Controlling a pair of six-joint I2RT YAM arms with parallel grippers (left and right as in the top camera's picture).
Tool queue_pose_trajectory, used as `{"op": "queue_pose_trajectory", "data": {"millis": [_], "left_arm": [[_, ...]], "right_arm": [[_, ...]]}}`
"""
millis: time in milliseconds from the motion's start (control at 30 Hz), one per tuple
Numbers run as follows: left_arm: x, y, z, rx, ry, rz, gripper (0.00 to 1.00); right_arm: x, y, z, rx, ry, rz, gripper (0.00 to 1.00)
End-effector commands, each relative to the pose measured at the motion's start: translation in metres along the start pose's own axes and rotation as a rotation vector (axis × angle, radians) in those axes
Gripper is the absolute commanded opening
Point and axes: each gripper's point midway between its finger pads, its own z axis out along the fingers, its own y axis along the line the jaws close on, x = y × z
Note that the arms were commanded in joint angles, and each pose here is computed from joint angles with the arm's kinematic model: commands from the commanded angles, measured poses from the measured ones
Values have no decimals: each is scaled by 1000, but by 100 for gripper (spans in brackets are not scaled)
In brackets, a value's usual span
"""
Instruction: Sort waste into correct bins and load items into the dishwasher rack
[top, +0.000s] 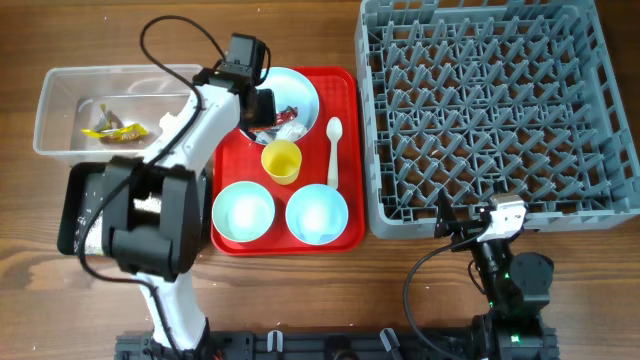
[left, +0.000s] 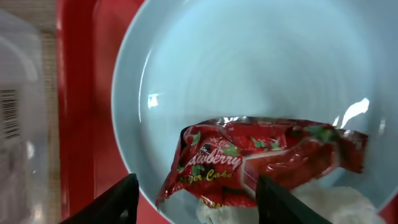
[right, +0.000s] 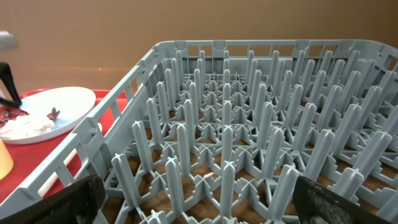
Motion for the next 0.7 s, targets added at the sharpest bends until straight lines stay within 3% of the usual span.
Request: {"op": "queue_pose_trajectory", "data": {"millis": [0,433,467,500,533,667], "left_arm": [[2,3,17,-23,18,64,60],[-5,0,32,-16,-10,60,55],[-4,1,33,-17,-6,60,45],[-4,1,33,-17,-5,60,29],[-4,0,33,-17,-7,60,22],[-10,-1,28,-11,-31,58,10]], "right_arm": [[-1,-2,0,10,-5,-5,100],[-1,-2,0,10,-5,-5,100],[-1,-2,0,10,-5,-5,100],[-1,-2,0,10,-5,-5,100],[-1,-2,0,10,-5,-6,100],[-1,-2,0,10,-5,-5,100]]}}
